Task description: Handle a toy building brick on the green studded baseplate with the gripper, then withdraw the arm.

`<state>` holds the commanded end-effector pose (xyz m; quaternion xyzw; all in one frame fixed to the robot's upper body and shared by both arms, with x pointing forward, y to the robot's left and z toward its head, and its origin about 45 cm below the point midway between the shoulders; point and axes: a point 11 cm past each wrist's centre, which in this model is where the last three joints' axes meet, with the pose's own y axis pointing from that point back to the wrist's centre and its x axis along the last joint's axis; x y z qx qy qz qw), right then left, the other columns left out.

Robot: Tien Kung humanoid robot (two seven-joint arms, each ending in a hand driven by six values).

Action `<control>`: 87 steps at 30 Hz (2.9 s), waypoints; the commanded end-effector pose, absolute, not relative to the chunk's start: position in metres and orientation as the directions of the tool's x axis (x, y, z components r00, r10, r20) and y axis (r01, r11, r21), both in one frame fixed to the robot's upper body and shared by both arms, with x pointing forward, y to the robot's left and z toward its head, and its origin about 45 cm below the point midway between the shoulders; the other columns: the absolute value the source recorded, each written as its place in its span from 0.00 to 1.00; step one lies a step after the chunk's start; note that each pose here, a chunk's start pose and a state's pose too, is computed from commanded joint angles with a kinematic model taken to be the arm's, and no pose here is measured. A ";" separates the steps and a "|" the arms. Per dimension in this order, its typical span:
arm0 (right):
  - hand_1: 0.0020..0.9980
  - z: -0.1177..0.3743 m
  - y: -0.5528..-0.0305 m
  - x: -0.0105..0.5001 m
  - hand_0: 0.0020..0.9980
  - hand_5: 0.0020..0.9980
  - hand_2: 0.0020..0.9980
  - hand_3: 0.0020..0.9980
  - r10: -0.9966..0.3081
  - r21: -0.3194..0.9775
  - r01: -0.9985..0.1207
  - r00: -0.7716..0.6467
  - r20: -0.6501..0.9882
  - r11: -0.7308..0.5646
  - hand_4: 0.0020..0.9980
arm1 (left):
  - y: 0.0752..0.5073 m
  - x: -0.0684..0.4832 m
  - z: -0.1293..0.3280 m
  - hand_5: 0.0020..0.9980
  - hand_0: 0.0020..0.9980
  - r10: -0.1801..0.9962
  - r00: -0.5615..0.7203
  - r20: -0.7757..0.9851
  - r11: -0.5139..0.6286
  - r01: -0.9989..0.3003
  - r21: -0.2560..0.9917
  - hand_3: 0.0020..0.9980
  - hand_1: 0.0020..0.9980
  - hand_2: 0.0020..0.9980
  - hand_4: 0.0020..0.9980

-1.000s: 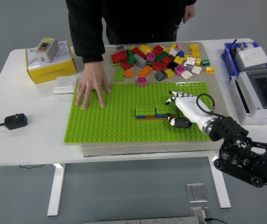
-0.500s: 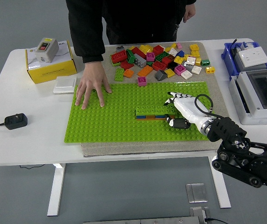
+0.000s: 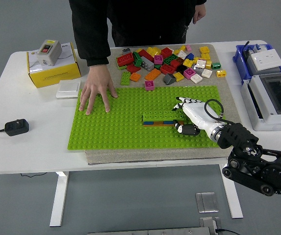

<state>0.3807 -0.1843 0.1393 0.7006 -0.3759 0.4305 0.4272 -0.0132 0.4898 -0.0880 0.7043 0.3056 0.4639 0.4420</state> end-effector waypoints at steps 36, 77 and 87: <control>0.99 0.138 -0.181 0.382 0.92 0.35 1.00 0.54 -0.163 0.280 -0.887 0.357 0.920 -0.368 0.50 | 0.490 -0.013 -0.088 0.74 0.66 0.832 0.406 0.378 -0.421 0.020 0.907 0.76 0.66 0.69 0.38; 0.99 0.141 -0.180 0.381 0.93 0.37 1.00 0.64 -0.182 0.274 -0.882 0.363 0.914 -0.383 0.52 | 0.490 -0.011 -0.088 0.75 0.66 0.848 0.370 0.380 -0.414 0.013 0.910 0.72 0.66 0.62 0.32; 0.99 0.141 -0.179 0.381 0.93 0.38 1.00 0.64 -0.181 0.275 -0.882 0.363 0.914 -0.383 0.54 | 0.490 -0.012 -0.088 0.75 0.66 0.852 0.362 0.378 -0.410 0.013 0.912 0.70 0.65 0.60 0.30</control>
